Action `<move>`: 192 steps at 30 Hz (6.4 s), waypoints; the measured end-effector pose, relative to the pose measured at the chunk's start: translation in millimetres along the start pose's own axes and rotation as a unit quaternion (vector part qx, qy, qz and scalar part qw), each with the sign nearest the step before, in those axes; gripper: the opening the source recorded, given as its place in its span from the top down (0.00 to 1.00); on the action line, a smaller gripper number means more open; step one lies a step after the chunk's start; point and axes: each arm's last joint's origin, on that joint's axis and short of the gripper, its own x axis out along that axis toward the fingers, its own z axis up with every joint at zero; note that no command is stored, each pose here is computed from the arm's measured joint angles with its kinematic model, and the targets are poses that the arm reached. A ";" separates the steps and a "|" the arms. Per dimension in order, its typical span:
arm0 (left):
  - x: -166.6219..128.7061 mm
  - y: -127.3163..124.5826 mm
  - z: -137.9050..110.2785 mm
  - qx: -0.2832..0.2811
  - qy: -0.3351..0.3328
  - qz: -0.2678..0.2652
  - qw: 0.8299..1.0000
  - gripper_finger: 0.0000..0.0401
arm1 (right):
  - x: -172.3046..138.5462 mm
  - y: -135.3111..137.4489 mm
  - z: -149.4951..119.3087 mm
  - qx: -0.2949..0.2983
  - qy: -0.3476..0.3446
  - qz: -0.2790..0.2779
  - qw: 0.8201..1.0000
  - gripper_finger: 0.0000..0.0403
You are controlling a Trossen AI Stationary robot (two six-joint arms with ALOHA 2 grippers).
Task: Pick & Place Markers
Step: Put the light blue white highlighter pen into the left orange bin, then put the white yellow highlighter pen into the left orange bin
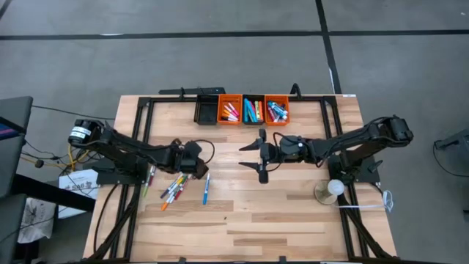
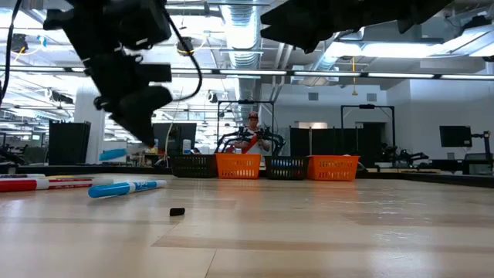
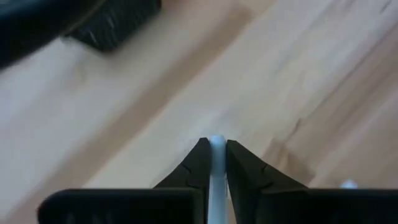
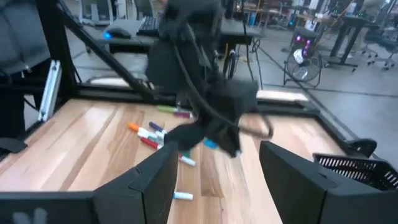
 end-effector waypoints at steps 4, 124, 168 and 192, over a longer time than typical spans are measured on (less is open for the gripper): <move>-13.5 -12.6 7.9 0.013 -0.076 0.000 0.997 0.92 | 9.5 -1.2 -13.8 -0.003 0.029 -0.001 1.000 0.46; -37.5 26.4 -27.0 -0.008 -0.030 -0.191 0.981 0.53 | 106.4 -235.7 -68.2 0.217 0.309 -0.078 0.923 0.87; -20.2 25.5 -31.7 -0.032 0.061 -0.193 0.979 0.64 | 26.4 -176.3 64.9 0.072 0.160 -0.072 0.982 0.42; -26.6 18.9 -39.7 -0.116 0.188 -0.273 0.936 0.67 | -2.8 -40.2 -1.0 0.002 0.072 0.039 0.997 0.42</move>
